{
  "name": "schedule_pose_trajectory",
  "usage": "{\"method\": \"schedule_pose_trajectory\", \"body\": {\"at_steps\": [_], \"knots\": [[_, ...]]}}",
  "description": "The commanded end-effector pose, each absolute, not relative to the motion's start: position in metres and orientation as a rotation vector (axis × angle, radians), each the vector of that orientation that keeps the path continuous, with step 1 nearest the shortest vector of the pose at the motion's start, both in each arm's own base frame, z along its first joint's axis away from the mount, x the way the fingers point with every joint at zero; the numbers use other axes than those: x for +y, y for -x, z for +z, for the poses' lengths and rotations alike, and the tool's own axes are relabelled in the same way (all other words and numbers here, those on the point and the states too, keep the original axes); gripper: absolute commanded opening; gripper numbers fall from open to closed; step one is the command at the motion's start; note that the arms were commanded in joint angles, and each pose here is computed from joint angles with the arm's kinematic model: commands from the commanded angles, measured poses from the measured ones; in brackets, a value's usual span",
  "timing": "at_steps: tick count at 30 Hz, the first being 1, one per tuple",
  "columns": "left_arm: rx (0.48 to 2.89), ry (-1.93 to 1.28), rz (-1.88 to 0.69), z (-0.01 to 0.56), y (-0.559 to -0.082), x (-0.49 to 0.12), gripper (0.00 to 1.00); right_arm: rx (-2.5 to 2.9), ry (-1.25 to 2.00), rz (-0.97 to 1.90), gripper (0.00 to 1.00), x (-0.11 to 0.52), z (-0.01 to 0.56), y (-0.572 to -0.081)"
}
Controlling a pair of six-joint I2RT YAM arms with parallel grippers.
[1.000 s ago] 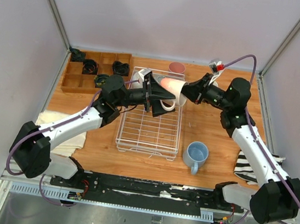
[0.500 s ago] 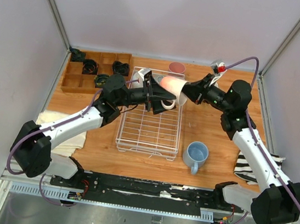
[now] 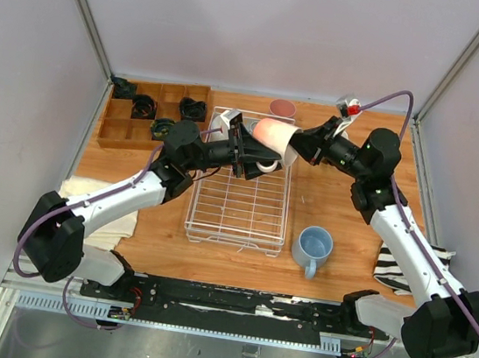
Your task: Load the cups into the dish rack
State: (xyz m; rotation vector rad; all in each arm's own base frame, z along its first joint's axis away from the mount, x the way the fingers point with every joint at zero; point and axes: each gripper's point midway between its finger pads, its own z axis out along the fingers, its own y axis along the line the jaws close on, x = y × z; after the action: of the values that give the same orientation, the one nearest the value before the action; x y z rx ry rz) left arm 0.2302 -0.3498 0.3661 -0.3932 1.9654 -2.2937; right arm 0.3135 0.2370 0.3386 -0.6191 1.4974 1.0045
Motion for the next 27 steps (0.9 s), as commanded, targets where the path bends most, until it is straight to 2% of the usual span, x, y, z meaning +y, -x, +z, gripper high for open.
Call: {"method": "schedule_pose_trajectory", "body": {"at_steps": [1, 5, 12, 15, 16, 18, 21, 24, 27], "knots": [[1.787, 0.274, -2.371, 0.401, -0.223, -0.344, 0.38, 1.465, 0.672, 1.013, 0.01, 0.246, 0.338, -0.304], [1.776, 0.264, -2.381, 0.402, -0.223, -0.344, 0.32, 1.477, 0.671, 1.015, 0.01, 0.246, 0.335, -0.304], [1.762, 0.280, -2.395, 0.399, -0.221, -0.341, 0.02, 1.493, 0.669, 1.017, 0.01, 0.247, 0.330, -0.304], [1.748, 0.292, -2.401, 0.397, -0.221, -0.339, 0.00, 1.500, 0.665, 1.017, 0.01, 0.247, 0.329, -0.305], [1.743, 0.296, -2.399, 0.396, -0.221, -0.339, 0.01, 1.504, 0.659, 1.015, 0.03, 0.246, 0.329, -0.305], [1.743, 0.298, -2.381, 0.394, -0.222, -0.339, 0.01, 1.515, 0.641, 1.006, 0.18, 0.245, 0.328, -0.307], [1.755, 0.305, -2.318, 0.388, -0.226, -0.339, 0.01, 1.529, 0.622, 0.992, 0.34, 0.243, 0.327, -0.309], [1.789, 0.308, -2.251, 0.377, -0.230, -0.340, 0.01, 1.539, 0.604, 0.976, 0.39, 0.240, 0.326, -0.310], [1.829, 0.339, -2.175, 0.362, -0.235, -0.340, 0.00, 1.548, 0.577, 0.944, 0.51, 0.235, 0.323, -0.312]]}}
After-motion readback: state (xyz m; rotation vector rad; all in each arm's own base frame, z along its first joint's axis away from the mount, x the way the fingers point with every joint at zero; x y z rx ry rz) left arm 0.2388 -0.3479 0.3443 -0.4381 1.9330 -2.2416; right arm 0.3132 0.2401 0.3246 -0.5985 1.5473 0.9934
